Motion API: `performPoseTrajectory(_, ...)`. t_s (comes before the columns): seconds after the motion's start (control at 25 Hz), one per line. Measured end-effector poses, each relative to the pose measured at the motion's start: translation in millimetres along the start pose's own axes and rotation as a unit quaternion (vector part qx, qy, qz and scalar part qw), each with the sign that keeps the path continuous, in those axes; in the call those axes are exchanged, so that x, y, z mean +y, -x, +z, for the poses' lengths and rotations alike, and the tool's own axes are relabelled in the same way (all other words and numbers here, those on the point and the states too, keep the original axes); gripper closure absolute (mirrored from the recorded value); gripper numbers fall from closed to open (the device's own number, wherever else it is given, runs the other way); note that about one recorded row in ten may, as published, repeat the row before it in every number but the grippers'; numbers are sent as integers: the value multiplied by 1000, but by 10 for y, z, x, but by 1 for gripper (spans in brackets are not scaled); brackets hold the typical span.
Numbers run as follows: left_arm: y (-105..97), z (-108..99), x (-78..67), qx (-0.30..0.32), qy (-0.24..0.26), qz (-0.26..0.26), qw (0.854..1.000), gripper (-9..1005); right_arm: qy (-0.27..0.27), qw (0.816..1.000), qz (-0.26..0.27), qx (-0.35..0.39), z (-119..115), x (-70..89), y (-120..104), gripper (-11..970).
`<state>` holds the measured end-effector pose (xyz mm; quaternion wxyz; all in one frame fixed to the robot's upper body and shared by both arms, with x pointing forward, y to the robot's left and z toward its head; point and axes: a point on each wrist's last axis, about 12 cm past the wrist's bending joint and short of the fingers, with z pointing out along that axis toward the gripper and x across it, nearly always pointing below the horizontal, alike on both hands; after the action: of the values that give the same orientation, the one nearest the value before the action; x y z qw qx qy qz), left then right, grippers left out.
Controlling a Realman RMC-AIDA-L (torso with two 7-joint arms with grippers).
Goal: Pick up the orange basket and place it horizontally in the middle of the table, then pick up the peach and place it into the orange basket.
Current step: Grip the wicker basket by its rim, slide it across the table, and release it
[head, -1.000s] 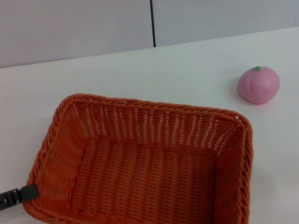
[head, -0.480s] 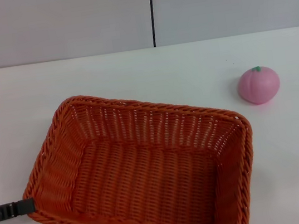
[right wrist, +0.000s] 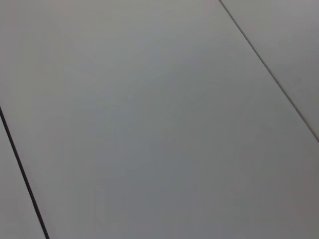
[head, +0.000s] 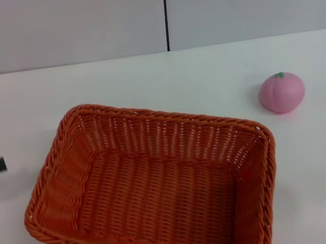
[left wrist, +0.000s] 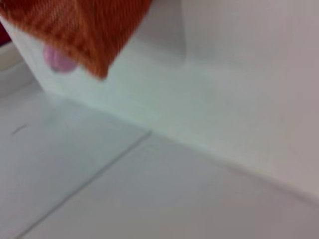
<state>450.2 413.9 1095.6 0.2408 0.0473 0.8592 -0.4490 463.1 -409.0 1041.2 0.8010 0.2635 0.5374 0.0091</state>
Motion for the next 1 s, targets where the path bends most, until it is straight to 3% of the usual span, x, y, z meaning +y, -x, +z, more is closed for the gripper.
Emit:
performPoseTrajectory(0.04,211,2,-12,-50,3,42,998,552,0,1000,0,0,-3,1,-2,421)
performPoseTrajectory(0.2,275,32,-16,-63,3,53,997,552,-1,1000,3,1,-13,3,-8,421)
performPoseTrajectory(0.24,410,124,-32,-81,5,73,994,552,0,1000,5,2,-16,3,-10,421)
performPoseTrajectory(0.32,495,201,-61,-87,2,91,992,552,1,1000,10,3,-19,5,-13,421)
performPoseTrajectory(0.4,495,201,-61,-87,2,91,992,553,1,1000,12,4,-23,4,-14,421)
performPoseTrajectory(0.56,753,442,-201,-92,-17,148,985,553,2,1000,14,5,-26,9,-19,422)
performPoseTrajectory(0.68,753,442,-201,-92,-17,148,985,553,2,1000,18,7,-32,21,-32,422)
performPoseTrajectory(0.72,931,619,-301,-87,-23,182,979,553,1,1000,19,8,-38,24,-37,422)
performPoseTrajectory(0.76,931,619,-301,-87,-23,182,979,554,0,1000,21,8,-47,25,-43,422)
performPoseTrajectory(0.8,1036,769,-390,-62,-29,208,976,554,0,1000,22,9,-57,27,-49,422)
performPoseTrajectory(1.0,1084,857,-447,-40,-31,225,973,554,-5,1000,27,14,-113,14,-67,422)
